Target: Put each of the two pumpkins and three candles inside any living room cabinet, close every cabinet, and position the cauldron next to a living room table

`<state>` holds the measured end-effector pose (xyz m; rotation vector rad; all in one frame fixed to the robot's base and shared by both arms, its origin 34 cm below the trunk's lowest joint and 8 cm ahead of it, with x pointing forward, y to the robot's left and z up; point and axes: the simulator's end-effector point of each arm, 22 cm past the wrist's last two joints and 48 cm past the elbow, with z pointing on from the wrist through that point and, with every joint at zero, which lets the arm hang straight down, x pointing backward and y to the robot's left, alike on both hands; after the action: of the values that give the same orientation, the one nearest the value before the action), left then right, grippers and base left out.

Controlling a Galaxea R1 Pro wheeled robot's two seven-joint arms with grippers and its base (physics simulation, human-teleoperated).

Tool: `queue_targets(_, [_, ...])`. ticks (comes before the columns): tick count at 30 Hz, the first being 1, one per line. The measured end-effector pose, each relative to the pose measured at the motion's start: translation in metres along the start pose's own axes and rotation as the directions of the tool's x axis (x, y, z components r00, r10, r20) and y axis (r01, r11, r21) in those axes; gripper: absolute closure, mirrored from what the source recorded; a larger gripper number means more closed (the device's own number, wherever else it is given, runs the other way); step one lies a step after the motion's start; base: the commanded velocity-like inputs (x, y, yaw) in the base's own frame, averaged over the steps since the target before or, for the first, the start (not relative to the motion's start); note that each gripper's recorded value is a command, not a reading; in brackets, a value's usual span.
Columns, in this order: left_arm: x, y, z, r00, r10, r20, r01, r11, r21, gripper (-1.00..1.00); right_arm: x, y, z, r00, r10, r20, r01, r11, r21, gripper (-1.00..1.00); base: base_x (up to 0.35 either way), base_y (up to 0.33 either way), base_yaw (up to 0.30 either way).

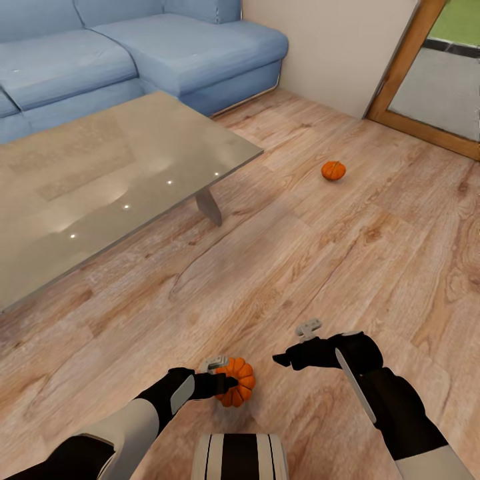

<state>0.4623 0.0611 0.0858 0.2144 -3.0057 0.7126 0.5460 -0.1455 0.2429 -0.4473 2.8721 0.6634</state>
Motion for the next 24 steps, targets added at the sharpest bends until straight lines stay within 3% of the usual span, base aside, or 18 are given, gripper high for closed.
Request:
queue_targets(6, [-0.037, -0.025, -0.016, 0.996, 0.025, 0.083, -0.03, 0.998, 0.052, 1.0, 0.001, -0.001, -0.005, 1.0, 0.004, -0.003, -0.004, 1.0, 0.01, -1.0, 0.0, 0.0, 0.0])
queue_targets(24, [-0.065, -0.051, -0.049, 0.985, 0.068, 0.158, -0.081, 0.994, 0.077, 1.0, -0.012, 0.002, -0.029, 0.999, -0.007, 0.032, 0.006, 1.0, 0.028, -1.0, 0.0, 0.0, 0.018])
